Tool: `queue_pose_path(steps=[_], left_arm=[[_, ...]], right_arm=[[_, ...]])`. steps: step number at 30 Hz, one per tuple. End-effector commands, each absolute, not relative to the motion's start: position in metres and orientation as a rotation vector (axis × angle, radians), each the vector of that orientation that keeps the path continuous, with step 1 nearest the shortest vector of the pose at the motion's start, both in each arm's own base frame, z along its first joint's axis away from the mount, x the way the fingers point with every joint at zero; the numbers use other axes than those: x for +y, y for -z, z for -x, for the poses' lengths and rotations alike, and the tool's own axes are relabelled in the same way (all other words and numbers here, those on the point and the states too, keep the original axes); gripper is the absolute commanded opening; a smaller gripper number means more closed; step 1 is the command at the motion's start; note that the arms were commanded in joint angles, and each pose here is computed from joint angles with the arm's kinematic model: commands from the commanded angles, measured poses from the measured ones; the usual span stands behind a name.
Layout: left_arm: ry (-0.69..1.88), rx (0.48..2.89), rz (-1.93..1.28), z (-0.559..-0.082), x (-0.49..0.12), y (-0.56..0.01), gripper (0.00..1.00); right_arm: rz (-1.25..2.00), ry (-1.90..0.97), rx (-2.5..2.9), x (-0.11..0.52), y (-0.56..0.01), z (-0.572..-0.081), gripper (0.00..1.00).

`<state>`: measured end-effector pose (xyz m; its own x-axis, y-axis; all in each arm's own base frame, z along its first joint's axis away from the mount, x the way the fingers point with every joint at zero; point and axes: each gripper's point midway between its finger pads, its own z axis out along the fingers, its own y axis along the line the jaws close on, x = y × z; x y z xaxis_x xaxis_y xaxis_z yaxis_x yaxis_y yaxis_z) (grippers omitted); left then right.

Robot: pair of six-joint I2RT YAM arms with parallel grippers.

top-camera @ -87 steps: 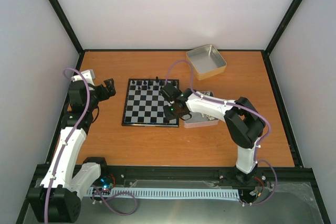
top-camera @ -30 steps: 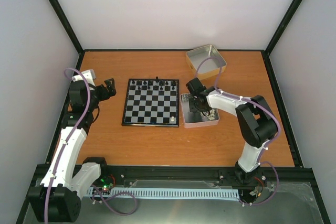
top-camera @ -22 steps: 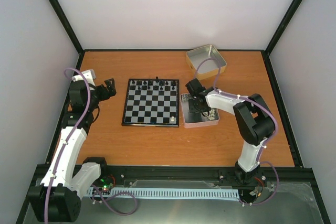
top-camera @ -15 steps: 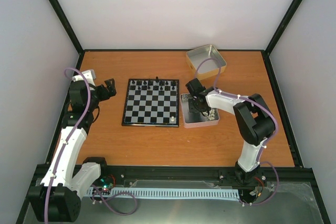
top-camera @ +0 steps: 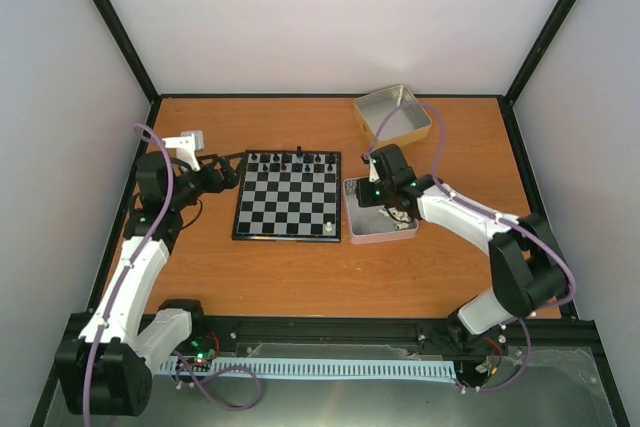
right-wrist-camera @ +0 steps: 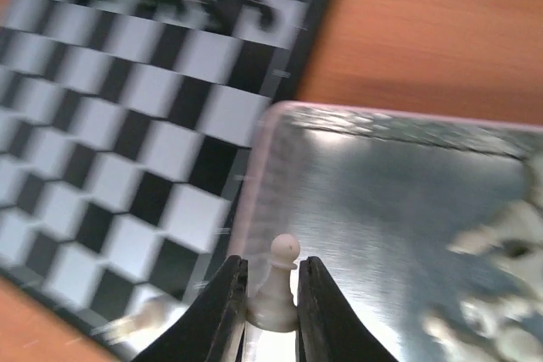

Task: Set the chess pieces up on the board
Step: Pick up the chess piece from the storage box, then place the chess piece on the chessboard.

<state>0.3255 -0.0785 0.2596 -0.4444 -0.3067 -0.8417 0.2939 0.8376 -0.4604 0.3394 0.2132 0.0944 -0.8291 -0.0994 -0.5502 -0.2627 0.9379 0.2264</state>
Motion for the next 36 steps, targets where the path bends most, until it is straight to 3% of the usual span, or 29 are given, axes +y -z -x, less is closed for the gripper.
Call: queue_pose_path(steps=[1, 9, 13, 20, 26, 29, 36], left_arm=[[1.084, 1.882, -0.145, -0.308, -0.134, -0.272, 1.0], [1.514, 2.007, -0.116, -0.282, -0.19, -0.258, 0.99], [1.693, 2.092, -0.093, -0.27, -0.213, -0.248, 0.91], [1.867, 2.156, -0.126, -0.256, -0.239, -0.242, 0.71], [1.922, 2.173, -0.119, -0.248, -0.24, -0.244, 0.59], [1.937, 2.165, -0.111, -0.247, -0.24, -0.247, 0.48], [1.973, 2.188, -0.089, -0.244, -0.241, -0.241, 0.41]], right_arm=[[0.51, -0.869, 2.289, 0.268, -0.154, -0.318, 0.11], [0.83, -1.412, 1.935, 0.318, -0.229, -0.263, 0.11], [0.967, -1.506, 1.852, 0.33, -0.243, -0.239, 0.11], [1.157, -1.548, 1.822, 0.342, -0.241, -0.218, 0.11], [1.205, -1.518, 1.816, 0.347, -0.241, -0.223, 0.11], [1.21, -1.512, 1.825, 0.349, -0.237, -0.226, 0.11], [1.211, -1.485, 1.837, 0.354, -0.236, -0.233, 0.11]])
